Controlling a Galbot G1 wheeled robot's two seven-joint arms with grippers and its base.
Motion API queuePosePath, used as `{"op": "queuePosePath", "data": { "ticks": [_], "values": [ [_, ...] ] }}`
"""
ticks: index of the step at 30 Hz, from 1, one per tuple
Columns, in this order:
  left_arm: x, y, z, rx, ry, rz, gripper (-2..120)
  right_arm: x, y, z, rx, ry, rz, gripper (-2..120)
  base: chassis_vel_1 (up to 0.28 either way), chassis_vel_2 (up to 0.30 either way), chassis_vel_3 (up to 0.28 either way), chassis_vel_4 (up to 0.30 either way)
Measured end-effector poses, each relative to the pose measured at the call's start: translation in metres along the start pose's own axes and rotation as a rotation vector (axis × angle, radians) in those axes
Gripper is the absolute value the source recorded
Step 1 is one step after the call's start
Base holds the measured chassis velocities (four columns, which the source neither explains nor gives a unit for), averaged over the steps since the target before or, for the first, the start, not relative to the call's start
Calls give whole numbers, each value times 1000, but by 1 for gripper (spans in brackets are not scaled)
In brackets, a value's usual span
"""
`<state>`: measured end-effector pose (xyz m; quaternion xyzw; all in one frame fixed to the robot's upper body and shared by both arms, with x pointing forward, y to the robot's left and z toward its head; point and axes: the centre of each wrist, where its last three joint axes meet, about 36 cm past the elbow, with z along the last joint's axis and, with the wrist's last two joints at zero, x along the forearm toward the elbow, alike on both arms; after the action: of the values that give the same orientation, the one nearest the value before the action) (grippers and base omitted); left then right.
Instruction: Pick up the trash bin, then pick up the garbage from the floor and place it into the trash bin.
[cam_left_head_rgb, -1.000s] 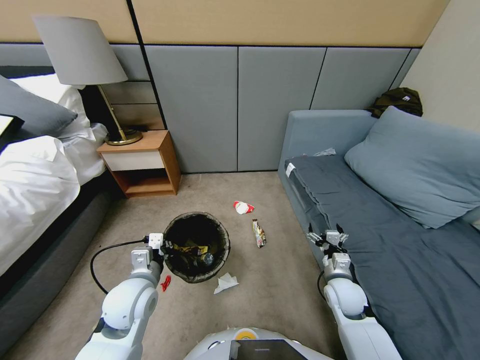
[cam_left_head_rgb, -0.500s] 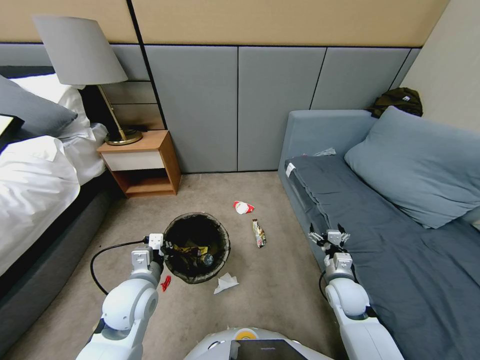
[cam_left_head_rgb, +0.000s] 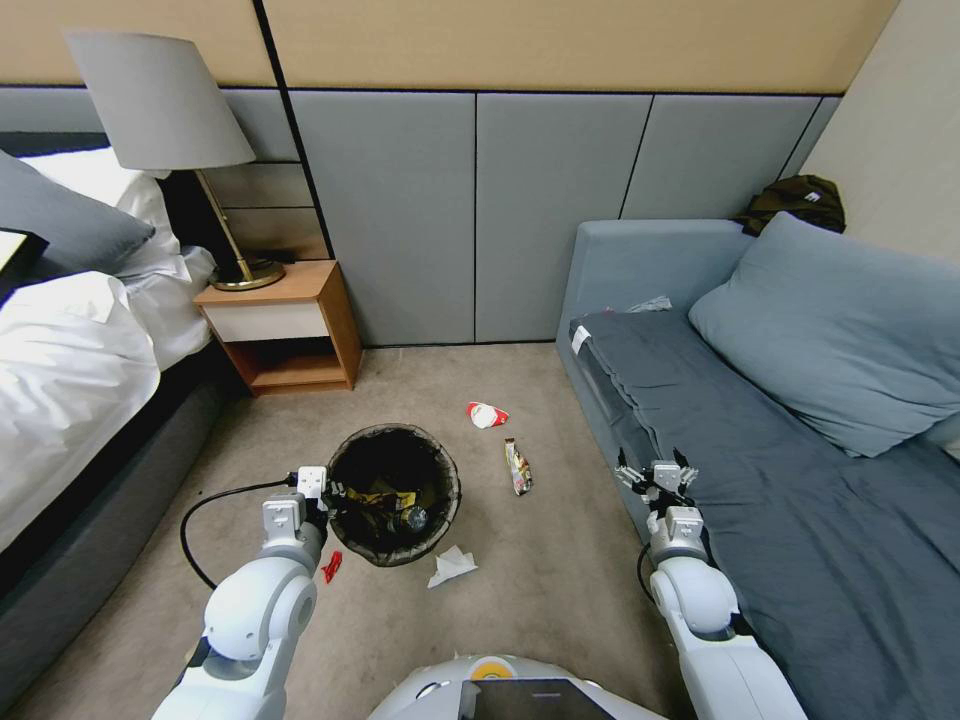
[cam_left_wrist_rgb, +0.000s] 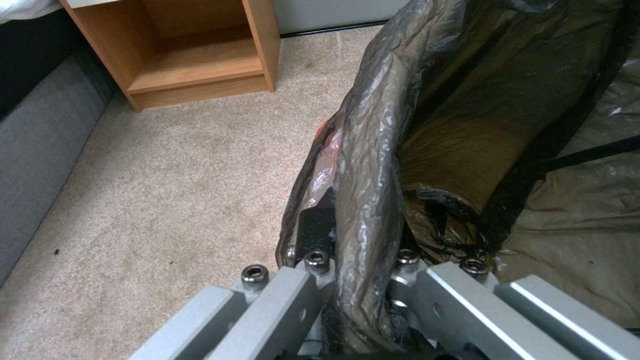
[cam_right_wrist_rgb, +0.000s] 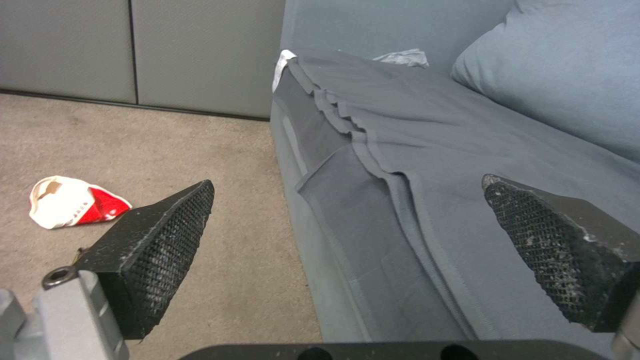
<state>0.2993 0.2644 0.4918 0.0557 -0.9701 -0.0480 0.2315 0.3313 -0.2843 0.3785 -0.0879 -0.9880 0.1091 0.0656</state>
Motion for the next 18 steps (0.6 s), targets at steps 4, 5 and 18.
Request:
{"op": "queuePosePath", "data": {
  "ticks": [4, 5, 18],
  "values": [
    [1, -1, 0, -1, 2, 2, 0, 1, 1, 0, 2, 2, -3, 100, 0, 0, 0, 0],
    [1, -1, 0, -1, 2, 2, 0, 1, 1, 0, 2, 2, -3, 100, 0, 0, 0, 0],
    [4, -2, 0, 5, 1, 6, 0, 3, 1, 0, 7, 2, -5, 100, 0, 0, 0, 0]
  ]
}}
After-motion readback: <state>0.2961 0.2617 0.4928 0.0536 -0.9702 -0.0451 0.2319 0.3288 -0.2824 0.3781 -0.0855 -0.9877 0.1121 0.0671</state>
